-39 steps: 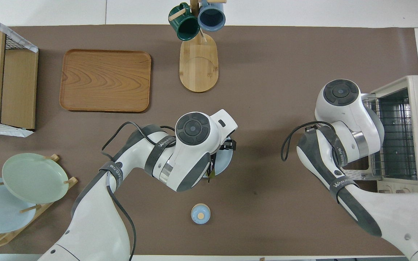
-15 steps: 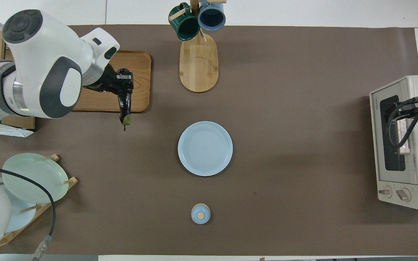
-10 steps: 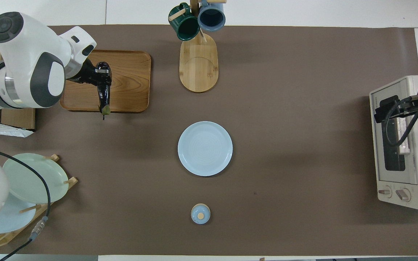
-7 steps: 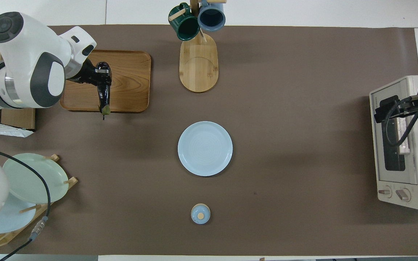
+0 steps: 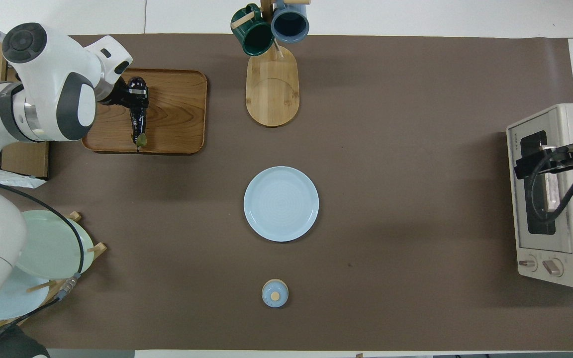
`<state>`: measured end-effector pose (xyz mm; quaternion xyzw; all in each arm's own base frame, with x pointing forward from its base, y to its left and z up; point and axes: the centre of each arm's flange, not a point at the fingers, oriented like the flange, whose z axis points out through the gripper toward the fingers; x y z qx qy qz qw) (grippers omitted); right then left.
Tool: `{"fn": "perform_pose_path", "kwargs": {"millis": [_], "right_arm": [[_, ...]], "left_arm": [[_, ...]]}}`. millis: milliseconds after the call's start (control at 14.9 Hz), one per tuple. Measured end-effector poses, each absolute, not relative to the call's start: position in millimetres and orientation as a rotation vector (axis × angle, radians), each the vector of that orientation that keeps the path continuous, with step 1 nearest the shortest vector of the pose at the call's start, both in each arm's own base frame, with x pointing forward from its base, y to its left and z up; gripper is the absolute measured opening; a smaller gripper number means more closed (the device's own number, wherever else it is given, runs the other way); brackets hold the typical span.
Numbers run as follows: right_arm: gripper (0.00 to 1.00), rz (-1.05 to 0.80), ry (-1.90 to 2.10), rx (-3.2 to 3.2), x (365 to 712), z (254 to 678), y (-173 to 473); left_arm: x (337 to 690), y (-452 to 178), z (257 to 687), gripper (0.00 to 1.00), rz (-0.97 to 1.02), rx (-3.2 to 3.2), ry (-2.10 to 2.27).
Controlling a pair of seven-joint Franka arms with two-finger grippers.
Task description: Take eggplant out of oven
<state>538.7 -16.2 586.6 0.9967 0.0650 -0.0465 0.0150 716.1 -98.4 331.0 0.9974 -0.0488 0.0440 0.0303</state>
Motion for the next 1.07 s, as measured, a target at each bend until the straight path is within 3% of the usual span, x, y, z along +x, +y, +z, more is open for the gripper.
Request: {"fn": "perform_pose_path", "kwargs": {"millis": [201, 335, 603, 1071], "right_arm": [[1.0, -0.147, 0.179, 3.103, 538, 586, -17], [1.0, -0.145, 0.146, 3.108, 537, 587, -28], [1.0, -0.118, 0.014, 3.112, 530, 596, -28], [1.0, -0.125, -0.009, 3.112, 529, 594, -27]], "left_arm": [[716, -97, 331, 0.41, 0.14, 3.075, -0.161], [717, -97, 332, 0.57, 0.143, 3.075, -0.162], [718, -97, 343, 0.98, 0.162, 3.073, -0.164], [679, -90, 480, 1.0, 0.132, 3.086, -0.172]]}}
